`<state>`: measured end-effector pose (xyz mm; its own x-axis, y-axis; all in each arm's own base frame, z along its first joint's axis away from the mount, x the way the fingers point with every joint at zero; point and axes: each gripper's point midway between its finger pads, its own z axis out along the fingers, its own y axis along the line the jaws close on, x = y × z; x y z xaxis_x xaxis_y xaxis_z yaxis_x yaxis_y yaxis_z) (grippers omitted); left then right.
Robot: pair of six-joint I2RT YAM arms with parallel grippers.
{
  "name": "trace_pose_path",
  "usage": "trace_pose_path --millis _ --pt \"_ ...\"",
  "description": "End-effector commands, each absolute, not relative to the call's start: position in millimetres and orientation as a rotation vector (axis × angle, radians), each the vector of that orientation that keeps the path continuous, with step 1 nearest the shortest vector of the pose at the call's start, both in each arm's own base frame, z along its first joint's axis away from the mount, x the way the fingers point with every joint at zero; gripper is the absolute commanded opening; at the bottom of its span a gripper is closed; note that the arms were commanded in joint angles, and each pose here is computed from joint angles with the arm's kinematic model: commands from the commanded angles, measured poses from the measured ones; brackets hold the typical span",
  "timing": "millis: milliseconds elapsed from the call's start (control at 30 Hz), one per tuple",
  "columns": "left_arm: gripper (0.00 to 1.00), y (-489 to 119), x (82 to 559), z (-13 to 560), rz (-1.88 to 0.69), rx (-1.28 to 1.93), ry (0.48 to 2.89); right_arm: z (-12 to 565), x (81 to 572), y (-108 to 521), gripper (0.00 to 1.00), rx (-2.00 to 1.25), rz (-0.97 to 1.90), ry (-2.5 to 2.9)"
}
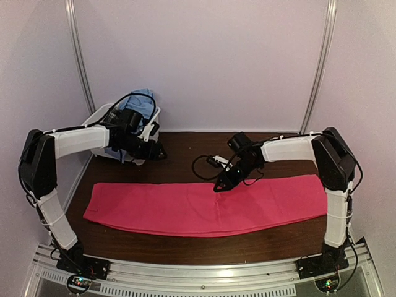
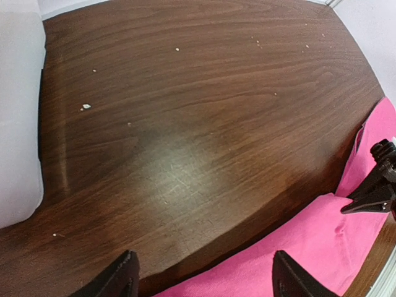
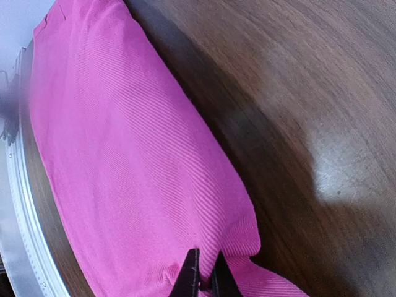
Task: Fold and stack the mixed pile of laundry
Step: Smooth out the rectangle-folded trousers at the center of the board.
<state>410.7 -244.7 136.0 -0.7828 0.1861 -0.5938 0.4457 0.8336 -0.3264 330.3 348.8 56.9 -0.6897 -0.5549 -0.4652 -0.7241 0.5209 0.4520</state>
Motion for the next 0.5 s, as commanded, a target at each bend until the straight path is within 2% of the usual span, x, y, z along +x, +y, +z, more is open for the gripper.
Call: trace_pose_path --millis 0,100,167,400,467 --pt "0.7 -279 402 135 -0.625 0.635 2.392 61 314 352 0.0 -1.162 0.744 2.4" --pt "0.56 -285 396 124 -0.592 0.668 2.391 60 315 348 0.0 -1.171 0.507 2.307" --pt "0.54 -285 395 119 -0.596 0.652 2.383 57 317 347 0.0 -1.19 0.305 2.239" --pt "0.55 -302 390 119 -0.667 0.702 2.361 36 310 333 0.0 -1.251 -0.191 2.048" --pt "0.66 -309 387 115 -0.662 0.755 2.366 27 306 331 0.0 -1.269 -0.285 2.007"
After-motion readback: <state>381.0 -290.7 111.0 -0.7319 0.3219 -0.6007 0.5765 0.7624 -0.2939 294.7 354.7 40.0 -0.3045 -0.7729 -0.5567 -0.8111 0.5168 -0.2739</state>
